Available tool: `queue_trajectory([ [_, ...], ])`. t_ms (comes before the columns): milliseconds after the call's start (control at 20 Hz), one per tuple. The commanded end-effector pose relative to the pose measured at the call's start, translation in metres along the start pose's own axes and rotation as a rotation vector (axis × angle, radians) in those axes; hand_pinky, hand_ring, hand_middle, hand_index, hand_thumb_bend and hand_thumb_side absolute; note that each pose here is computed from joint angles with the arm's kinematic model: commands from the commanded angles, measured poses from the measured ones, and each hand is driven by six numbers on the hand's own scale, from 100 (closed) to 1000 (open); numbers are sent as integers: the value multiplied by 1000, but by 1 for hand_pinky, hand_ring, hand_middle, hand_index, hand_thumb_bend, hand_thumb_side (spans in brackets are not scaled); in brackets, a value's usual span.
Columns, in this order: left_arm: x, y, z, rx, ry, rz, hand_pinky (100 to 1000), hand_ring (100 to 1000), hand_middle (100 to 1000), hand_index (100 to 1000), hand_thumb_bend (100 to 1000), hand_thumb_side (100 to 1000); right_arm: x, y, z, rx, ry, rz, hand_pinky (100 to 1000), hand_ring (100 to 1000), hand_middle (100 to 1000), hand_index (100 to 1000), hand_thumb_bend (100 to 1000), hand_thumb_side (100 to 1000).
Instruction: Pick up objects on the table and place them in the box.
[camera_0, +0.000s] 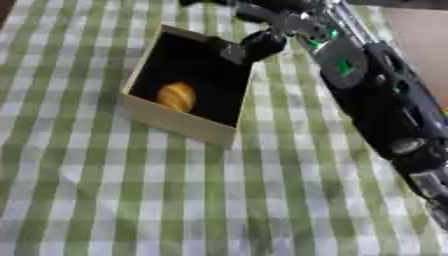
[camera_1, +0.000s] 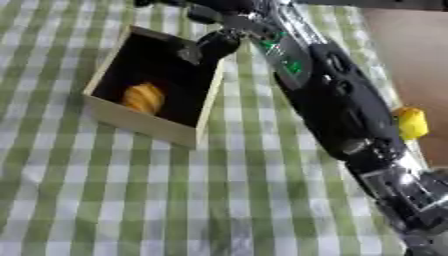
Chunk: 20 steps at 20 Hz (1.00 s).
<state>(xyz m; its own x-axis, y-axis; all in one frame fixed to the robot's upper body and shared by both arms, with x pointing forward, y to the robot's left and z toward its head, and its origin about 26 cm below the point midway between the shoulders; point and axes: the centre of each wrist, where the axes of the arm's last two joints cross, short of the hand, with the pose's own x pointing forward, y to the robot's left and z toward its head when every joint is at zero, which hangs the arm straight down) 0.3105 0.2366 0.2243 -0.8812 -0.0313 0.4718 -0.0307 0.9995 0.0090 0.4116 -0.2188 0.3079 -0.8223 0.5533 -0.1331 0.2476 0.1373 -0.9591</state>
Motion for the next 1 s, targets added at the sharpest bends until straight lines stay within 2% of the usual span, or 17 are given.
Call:
queue_trajectory([
  [50, 5, 5, -4, -1, -24, -27, 661, 792, 755, 827, 266, 621, -12, -37, 43, -26, 86, 53, 879, 917, 836, 934, 100, 100],
  [300, 5, 9, -2, 6, -22, -49, 660, 792, 756, 827, 263, 623, -19, -46, 112, -5, 240, 93, 875, 922, 844, 938, 100, 100],
  [550, 5, 10, -2, 8, -23, -61, 659, 794, 756, 828, 259, 628, -17, -31, 173, 72, 377, 133, 878, 934, 855, 946, 100, 118],
  [750, 5, 11, -2, 11, -22, -69, 659, 794, 757, 828, 259, 628, -11, -19, 203, 112, 438, 152, 880, 938, 859, 949, 100, 155],
  [800, 5, 11, -2, 13, -23, -71, 659, 794, 757, 827, 258, 627, -9, -15, 209, 125, 449, 149, 881, 939, 859, 950, 123, 152],
  [850, 5, 11, -2, 14, -24, -72, 659, 794, 757, 827, 257, 628, -7, -12, 214, 135, 456, 147, 882, 939, 860, 951, 100, 188],
  [1000, 5, 12, -2, 13, -21, -76, 659, 795, 757, 827, 257, 629, 2, -2, 225, 164, 462, 130, 882, 938, 859, 950, 100, 204],
])
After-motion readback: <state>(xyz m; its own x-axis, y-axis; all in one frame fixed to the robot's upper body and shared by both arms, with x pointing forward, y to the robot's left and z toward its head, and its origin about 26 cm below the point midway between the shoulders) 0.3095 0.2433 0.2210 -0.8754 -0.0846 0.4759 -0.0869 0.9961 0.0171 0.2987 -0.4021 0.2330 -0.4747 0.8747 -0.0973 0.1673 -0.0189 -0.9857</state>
